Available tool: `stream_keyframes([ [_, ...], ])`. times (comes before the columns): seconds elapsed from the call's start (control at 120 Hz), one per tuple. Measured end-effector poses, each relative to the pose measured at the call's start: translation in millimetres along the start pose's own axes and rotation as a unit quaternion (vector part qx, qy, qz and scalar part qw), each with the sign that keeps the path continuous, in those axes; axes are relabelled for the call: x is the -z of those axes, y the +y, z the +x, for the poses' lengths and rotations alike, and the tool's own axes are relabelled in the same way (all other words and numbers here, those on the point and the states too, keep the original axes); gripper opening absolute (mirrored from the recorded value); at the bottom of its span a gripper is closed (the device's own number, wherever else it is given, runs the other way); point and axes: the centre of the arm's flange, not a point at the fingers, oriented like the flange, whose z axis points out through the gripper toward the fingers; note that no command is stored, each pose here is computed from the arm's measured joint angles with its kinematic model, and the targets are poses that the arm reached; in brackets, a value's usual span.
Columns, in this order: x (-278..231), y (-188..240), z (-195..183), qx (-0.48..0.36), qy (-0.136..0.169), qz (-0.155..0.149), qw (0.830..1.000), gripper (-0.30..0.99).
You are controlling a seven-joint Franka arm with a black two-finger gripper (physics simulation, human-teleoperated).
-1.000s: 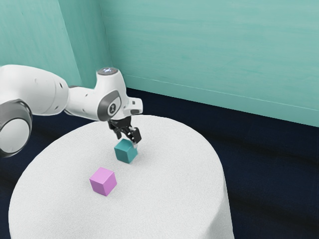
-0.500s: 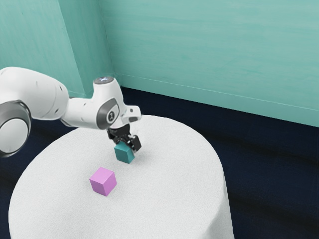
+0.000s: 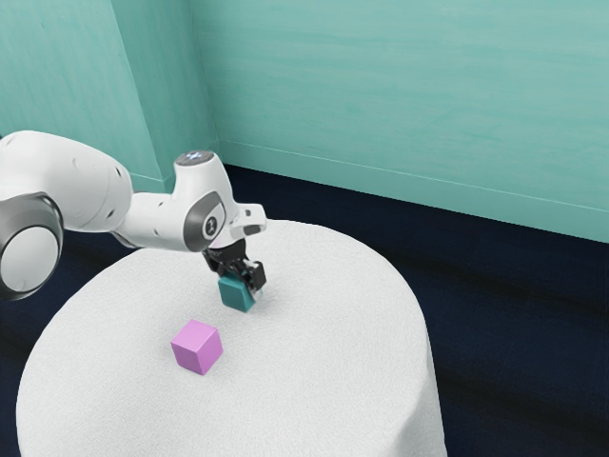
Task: Pick up the blue block with one arm, and put the blue block on the pink block with one arm
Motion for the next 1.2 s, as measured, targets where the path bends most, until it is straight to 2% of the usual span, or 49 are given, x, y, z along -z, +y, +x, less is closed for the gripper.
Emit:
stream_keyframes([
  [0.158,2,0,1,0.002,0.002,0.002,1.0,0.45],
  [0.292,8,1,2,0.003,0.007,0.003,1.0,0.39],
  [0.492,51,7,4,0.006,0.031,0.0,0.999,0.37],
  [0.692,92,19,-44,0.015,0.024,-0.019,0.999,0.38],
  [0.975,101,36,-102,0.018,-0.003,-0.037,0.999,0.35],
  [1.2,103,42,-123,0.021,-0.016,-0.045,0.999,0.31],
])
